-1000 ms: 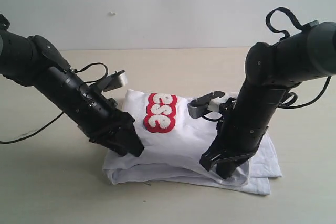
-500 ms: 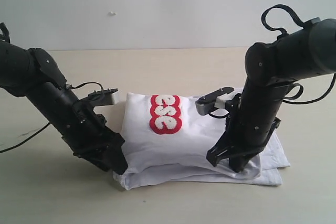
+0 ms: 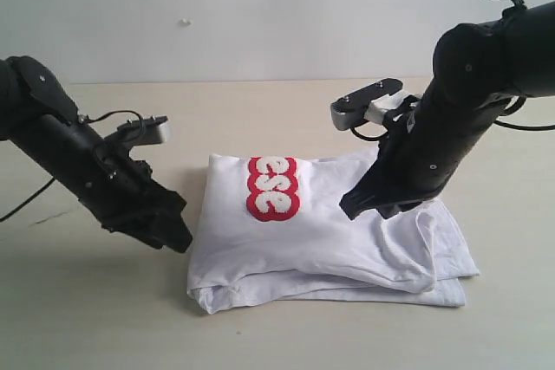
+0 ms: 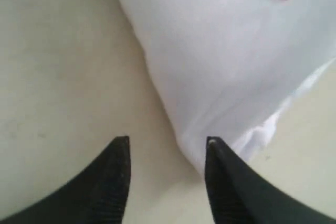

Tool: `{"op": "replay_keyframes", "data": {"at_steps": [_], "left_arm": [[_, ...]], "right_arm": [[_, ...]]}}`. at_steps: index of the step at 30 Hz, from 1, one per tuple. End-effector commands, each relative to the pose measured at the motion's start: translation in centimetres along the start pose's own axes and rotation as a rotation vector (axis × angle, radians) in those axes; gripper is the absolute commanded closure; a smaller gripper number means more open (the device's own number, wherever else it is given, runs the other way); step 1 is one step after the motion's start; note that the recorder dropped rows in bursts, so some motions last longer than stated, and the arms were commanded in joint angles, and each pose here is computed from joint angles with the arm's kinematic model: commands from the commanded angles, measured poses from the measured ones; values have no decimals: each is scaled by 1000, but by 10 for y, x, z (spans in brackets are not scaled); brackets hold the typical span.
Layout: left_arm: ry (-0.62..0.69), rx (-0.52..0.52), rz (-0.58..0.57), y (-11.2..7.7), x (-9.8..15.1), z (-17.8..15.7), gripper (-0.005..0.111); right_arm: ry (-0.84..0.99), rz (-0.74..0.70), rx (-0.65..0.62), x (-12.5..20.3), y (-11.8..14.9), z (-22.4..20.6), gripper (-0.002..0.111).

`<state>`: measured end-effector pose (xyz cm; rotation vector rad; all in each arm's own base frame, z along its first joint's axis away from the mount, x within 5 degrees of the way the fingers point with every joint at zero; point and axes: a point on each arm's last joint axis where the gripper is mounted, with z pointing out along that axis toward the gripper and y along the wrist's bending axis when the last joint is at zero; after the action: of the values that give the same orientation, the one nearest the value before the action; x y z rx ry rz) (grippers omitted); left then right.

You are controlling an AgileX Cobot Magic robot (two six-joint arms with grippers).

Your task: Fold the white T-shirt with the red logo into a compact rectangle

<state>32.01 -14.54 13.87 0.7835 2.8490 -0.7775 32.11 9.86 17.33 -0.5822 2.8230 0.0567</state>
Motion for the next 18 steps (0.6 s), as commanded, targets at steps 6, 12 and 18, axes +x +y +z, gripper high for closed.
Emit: {"op": "replay_keyframes", "data": {"at_steps": [6,12,18], "left_arm": [[-159,187,-50,-35,-15,-12,106],[-167,172,-31,-49,-19,14,106],[-121,132,-50,-44,-17,47,106]], "right_arm": [[74,53,198,5,-19,13,108],[141,53,196,11,-19,22,108],[178,61,183,13,-18,34,108]]}}
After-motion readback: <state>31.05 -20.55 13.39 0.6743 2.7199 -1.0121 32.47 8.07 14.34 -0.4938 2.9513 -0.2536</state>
